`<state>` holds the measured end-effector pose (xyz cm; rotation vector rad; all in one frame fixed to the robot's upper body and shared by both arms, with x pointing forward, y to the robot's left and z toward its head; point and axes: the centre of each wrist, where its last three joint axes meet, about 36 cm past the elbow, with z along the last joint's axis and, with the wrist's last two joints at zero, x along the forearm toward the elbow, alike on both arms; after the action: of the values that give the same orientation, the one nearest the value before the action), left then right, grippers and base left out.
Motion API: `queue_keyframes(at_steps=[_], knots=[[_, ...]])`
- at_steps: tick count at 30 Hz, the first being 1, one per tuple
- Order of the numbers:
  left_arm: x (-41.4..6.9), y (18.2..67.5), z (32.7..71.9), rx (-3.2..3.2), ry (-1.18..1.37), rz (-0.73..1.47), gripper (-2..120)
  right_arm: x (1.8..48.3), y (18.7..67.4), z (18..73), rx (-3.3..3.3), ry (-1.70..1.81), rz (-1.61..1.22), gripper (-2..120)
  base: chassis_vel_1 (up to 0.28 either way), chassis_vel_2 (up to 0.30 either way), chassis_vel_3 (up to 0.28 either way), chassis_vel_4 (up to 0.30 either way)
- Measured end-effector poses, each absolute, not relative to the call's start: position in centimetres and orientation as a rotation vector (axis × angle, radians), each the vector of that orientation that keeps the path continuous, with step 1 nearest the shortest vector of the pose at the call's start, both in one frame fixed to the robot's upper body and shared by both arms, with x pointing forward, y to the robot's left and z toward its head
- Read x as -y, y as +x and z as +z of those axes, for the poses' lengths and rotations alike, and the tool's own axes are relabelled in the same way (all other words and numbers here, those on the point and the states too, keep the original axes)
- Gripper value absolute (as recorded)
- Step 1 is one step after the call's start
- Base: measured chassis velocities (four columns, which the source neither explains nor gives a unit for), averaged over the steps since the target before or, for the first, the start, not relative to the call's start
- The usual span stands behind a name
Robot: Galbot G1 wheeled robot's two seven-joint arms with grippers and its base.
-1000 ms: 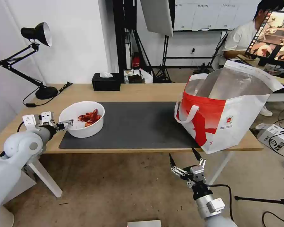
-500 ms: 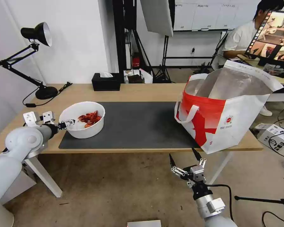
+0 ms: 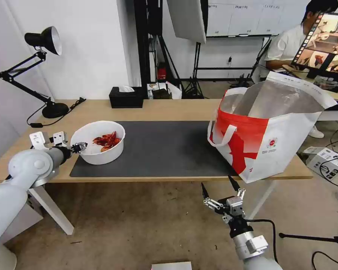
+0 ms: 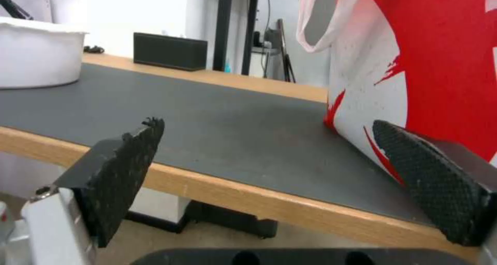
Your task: Pick up the trash from the table and place it into the takeout bag.
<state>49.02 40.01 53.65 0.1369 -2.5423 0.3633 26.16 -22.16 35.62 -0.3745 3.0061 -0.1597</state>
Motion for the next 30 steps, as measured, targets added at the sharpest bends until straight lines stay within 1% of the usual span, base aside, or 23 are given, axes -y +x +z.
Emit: queue_keyframes(at_steps=[1,2,3,4,6,7,12,17,19,20,23,28,30], knots=[[-39.9,48.9,53.7,2.548,0.131,0.368,21,22.2,26.2,35.6,-3.006,-0.375,-0.160,100,0.000,0.000,0.000,0.000],[-39.8,48.9,53.8,2.550,0.129,0.369,19,22.2,26.2,35.6,-3.006,-0.375,-0.160,100,0.000,0.000,0.000,0.000],[-39.7,48.8,54.0,2.561,0.123,0.373,13,22.2,26.2,35.6,-3.006,-0.375,-0.160,100,0.000,0.000,0.000,0.000],[-39.7,48.8,54.0,2.561,0.123,0.373,13,22.2,26.2,35.6,-3.006,-0.375,-0.160,100,0.000,0.000,0.000,0.000],[-39.3,48.6,54.3,2.586,0.115,0.362,3,22.2,26.2,35.6,-3.006,-0.375,-0.160,100,0.000,0.000,0.000,0.000],[-39.2,48.6,54.3,2.595,0.111,0.358,1,22.2,26.2,35.6,-3.006,-0.375,-0.159,100,0.000,0.000,0.000,0.000],[-38.4,48.2,55.0,2.635,0.078,0.351,0,22.2,26.2,35.6,-3.006,-0.375,-0.159,100,0.000,0.000,0.000,0.000],[-37.4,48.1,56.8,2.705,0.030,0.371,0,22.2,26.2,35.6,-3.006,-0.375,-0.159,100,0.000,0.000,0.000,0.000],[-36.2,48.1,58.7,2.757,-0.037,0.383,0,22.2,26.2,35.6,-3.006,-0.375,-0.159,100,0.000,0.000,0.000,0.000],[-36.2,48.1,58.7,2.757,-0.037,0.383,0,22.2,26.2,35.6,-3.006,-0.375,-0.159,100,0.000,0.000,0.000,0.000],[-34.1,48.3,61.0,2.815,-0.142,0.399,0,22.2,26.2,35.6,-3.006,-0.374,-0.159,100,0.000,0.000,0.000,0.000],[-31.9,49.2,62.7,2.859,-0.265,0.406,0,22.2,26.2,35.6,-3.006,-0.375,-0.159,100,0.000,0.000,0.000,0.000],[-30.7,50.2,63.9,2.900,-0.375,0.416,0,22.2,26.2,35.6,-3.006,-0.374,-0.159,100,0.000,0.000,0.000,0.000]])
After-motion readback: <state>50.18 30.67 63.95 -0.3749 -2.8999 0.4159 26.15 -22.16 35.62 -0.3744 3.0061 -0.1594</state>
